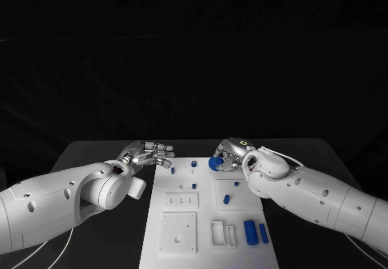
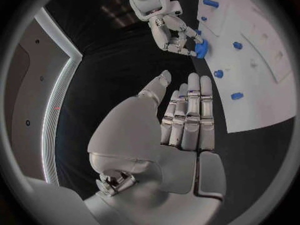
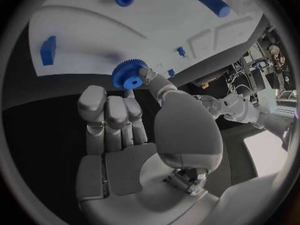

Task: Assemble the parts on the task board

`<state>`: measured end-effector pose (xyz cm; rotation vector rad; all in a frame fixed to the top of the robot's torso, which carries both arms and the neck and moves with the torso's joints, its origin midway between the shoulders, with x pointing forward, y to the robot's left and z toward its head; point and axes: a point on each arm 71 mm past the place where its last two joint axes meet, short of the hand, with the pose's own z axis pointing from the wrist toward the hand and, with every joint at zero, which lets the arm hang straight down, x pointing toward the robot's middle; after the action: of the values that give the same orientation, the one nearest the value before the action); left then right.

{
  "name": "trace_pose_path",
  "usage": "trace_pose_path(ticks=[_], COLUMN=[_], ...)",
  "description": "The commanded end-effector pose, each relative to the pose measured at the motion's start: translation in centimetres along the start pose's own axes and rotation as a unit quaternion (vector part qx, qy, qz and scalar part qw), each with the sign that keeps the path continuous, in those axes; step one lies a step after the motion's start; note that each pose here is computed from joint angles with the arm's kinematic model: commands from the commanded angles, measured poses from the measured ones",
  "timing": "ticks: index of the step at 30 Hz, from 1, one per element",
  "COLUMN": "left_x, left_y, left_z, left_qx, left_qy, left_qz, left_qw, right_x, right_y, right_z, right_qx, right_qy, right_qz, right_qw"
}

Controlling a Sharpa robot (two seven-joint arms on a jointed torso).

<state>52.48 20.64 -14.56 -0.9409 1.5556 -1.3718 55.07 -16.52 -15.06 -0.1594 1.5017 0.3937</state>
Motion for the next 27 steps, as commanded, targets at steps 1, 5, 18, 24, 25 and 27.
trace_pose_path(ticks=[1, 5, 18, 24, 25, 27], left_x=[0.23, 0.3, 0.79, 1.05, 1.08, 1.15], left_y=[-0.17, -0.19, -0.25, -0.27, -0.28, -0.29], left_z=[0.01, 0.01, 0.2, 0.36, 0.38, 0.42], left_qx=[0.004, 0.004, 0.005, 0.005, 0.005, 0.005], left_qy=[0.007, 0.007, 0.013, 0.016, 0.016, 0.017], left_qz=[0.0, 0.0, -0.001, -0.001, -0.001, -0.001], left_qw=[1.0, 1.0, 1.0, 1.0, 1.0, 1.0], right_x=[-0.5, -0.6, 1.4, 2.4, 2.6, 3.0], right_y=[1.7, 3.5, 7.9, 8.7, 8.7, 8.7], right_z=[0.1, 0.2, 1.1, 1.7, 1.8, 1.9], right_qx=[-0.011, -0.028, -0.062, -0.066, -0.066, -0.064], right_qy=[-0.027, -0.035, -0.032, -0.02, -0.017, -0.012], right_qz=[-0.017, -0.016, -0.018, -0.022, -0.023, -0.026], right_qw=[0.999, 0.999, 0.997, 0.997, 0.997, 0.998])
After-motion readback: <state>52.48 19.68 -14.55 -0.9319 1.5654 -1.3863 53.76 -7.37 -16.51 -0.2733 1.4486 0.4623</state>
